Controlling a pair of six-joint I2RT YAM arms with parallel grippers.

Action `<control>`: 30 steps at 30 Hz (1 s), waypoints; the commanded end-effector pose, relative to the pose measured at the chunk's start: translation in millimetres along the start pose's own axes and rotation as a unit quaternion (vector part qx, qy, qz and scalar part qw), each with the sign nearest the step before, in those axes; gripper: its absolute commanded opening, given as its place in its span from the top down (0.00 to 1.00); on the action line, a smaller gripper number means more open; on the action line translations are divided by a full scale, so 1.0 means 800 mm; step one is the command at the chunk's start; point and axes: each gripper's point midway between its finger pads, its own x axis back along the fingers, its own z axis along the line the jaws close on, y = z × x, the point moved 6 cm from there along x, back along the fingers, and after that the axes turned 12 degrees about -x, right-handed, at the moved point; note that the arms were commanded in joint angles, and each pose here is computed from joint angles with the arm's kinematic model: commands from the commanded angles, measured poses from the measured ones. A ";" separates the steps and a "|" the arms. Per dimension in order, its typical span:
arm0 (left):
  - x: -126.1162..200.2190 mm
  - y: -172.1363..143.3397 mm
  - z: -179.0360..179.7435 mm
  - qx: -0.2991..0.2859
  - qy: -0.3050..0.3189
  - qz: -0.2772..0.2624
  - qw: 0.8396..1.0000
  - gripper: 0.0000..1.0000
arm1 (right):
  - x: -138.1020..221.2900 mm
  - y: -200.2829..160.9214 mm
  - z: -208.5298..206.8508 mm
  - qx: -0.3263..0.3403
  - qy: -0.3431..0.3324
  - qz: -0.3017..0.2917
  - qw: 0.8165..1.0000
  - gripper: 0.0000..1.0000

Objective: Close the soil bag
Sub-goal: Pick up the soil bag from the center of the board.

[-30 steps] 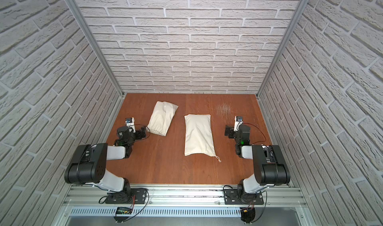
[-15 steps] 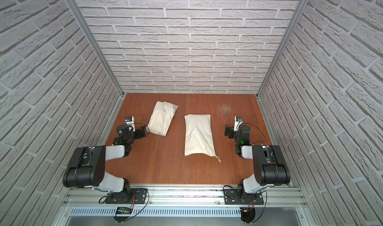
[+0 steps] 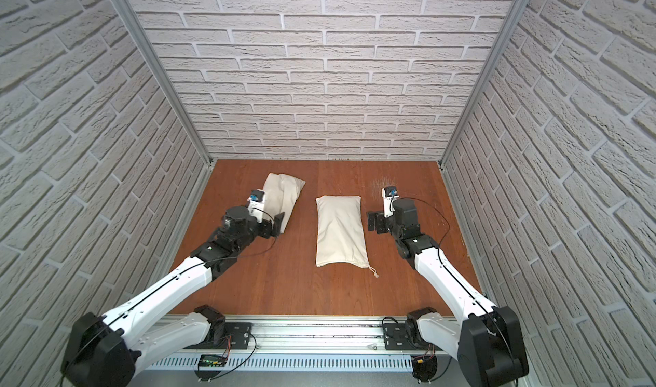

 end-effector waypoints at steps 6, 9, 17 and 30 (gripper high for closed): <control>-0.013 -0.026 -0.156 -0.052 -0.047 0.085 0.994 0.01 | 0.042 -0.075 0.010 -0.037 0.007 0.104 0.994 0.03; -0.038 -0.034 -0.212 -0.096 -0.055 0.115 0.987 0.01 | 0.047 -0.086 0.018 -0.041 0.020 0.118 0.992 0.03; -0.096 -0.053 -0.264 -0.147 -0.039 0.153 0.977 0.01 | 0.052 -0.115 0.027 -0.049 0.043 0.139 0.988 0.03; -0.169 -0.082 -0.176 -0.065 -0.015 0.227 0.972 0.18 | 0.035 -0.130 0.031 -0.048 0.045 0.138 0.988 0.05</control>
